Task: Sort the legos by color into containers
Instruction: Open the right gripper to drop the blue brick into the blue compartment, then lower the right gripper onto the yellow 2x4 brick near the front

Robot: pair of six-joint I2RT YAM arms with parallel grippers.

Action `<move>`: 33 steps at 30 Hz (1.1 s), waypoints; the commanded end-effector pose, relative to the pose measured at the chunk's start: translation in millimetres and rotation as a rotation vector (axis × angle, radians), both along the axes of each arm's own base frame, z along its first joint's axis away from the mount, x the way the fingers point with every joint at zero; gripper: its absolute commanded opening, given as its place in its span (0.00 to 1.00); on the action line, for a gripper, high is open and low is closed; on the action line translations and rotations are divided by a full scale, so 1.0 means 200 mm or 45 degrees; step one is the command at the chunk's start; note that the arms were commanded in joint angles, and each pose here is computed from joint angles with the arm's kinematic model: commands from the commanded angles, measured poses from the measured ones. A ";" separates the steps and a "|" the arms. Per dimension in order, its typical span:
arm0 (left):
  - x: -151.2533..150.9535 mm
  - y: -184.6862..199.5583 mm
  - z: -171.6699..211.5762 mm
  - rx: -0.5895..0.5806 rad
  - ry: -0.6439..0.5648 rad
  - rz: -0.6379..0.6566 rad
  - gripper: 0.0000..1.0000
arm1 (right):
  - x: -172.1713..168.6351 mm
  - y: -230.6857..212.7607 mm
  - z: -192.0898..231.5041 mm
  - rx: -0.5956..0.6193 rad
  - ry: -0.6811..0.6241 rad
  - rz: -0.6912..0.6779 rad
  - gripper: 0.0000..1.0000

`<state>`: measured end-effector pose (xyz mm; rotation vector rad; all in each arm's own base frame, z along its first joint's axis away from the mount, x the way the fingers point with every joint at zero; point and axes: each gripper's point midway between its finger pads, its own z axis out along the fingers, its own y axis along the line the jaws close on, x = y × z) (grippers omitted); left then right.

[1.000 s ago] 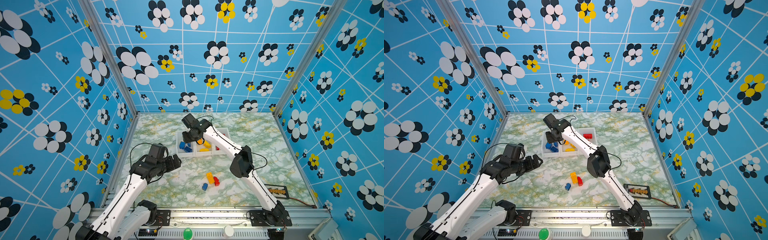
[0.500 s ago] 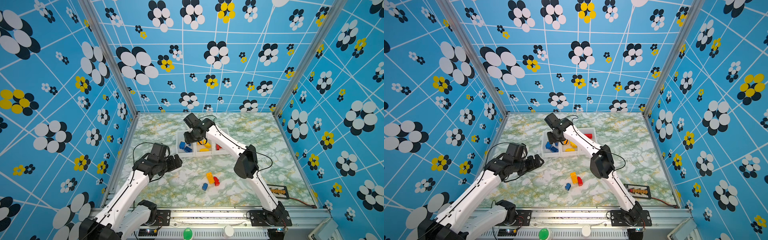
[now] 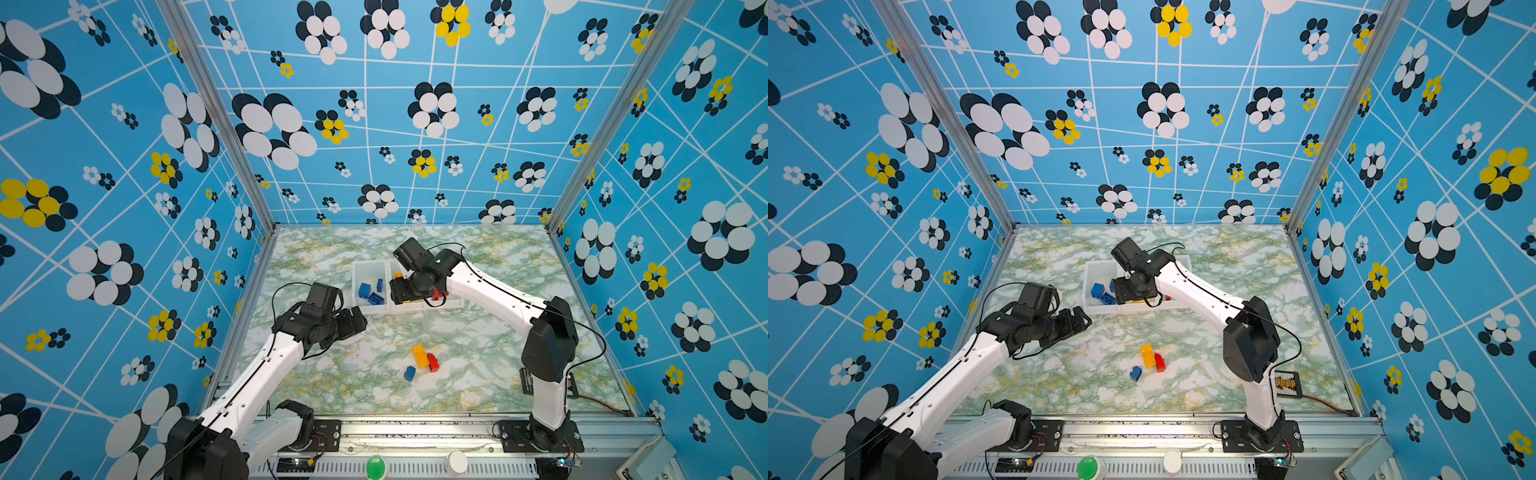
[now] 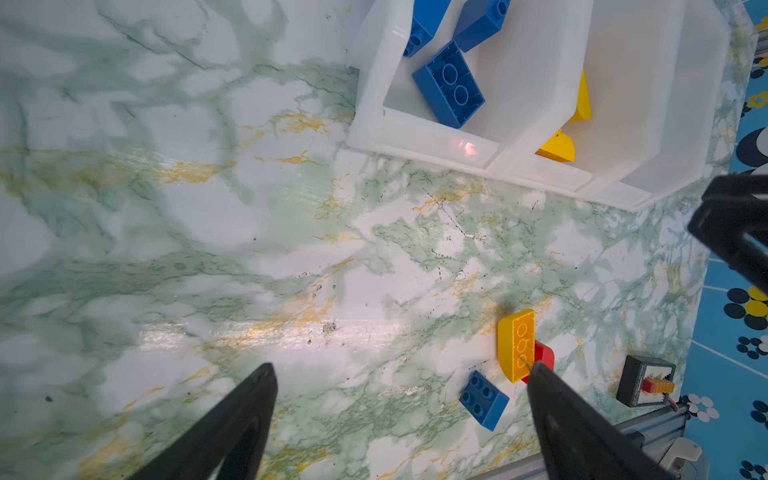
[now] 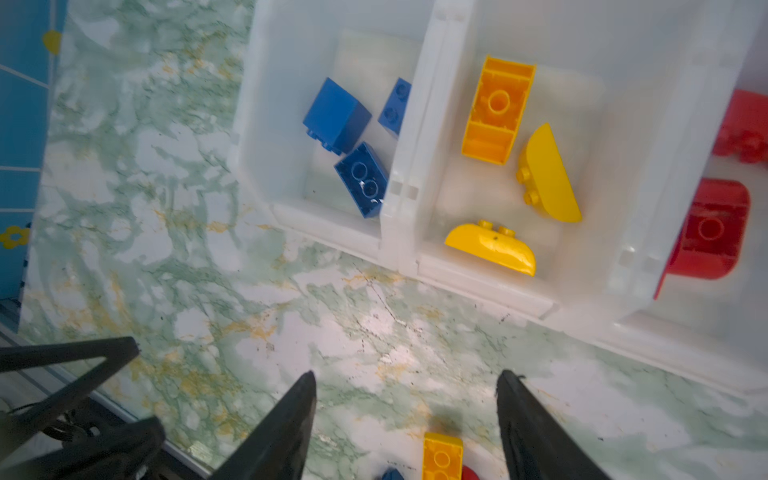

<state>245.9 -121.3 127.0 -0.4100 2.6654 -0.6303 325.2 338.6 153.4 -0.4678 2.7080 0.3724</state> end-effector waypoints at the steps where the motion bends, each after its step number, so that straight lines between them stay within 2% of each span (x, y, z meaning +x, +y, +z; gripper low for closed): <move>1: 0.04 -0.02 0.05 -0.015 -0.041 -0.029 0.95 | -0.04 -0.07 -0.01 0.006 -0.003 -0.067 0.71; 7: 0.06 -0.02 0.06 -0.014 -0.039 -0.035 0.96 | -0.23 -0.22 -0.17 -0.066 0.098 -0.089 0.70; 14: 0.05 -0.02 0.05 -0.012 -0.031 -0.036 0.96 | -0.40 -0.24 -0.31 -0.166 0.169 -0.027 0.71; 25: 0.04 -0.02 0.06 -0.013 -0.036 -0.036 0.96 | -0.50 -0.20 -0.50 -0.287 0.235 0.049 0.67; 33: 0.03 -0.01 0.06 -0.011 -0.042 -0.037 0.96 | -0.52 -0.19 -0.59 -0.308 0.279 0.062 0.63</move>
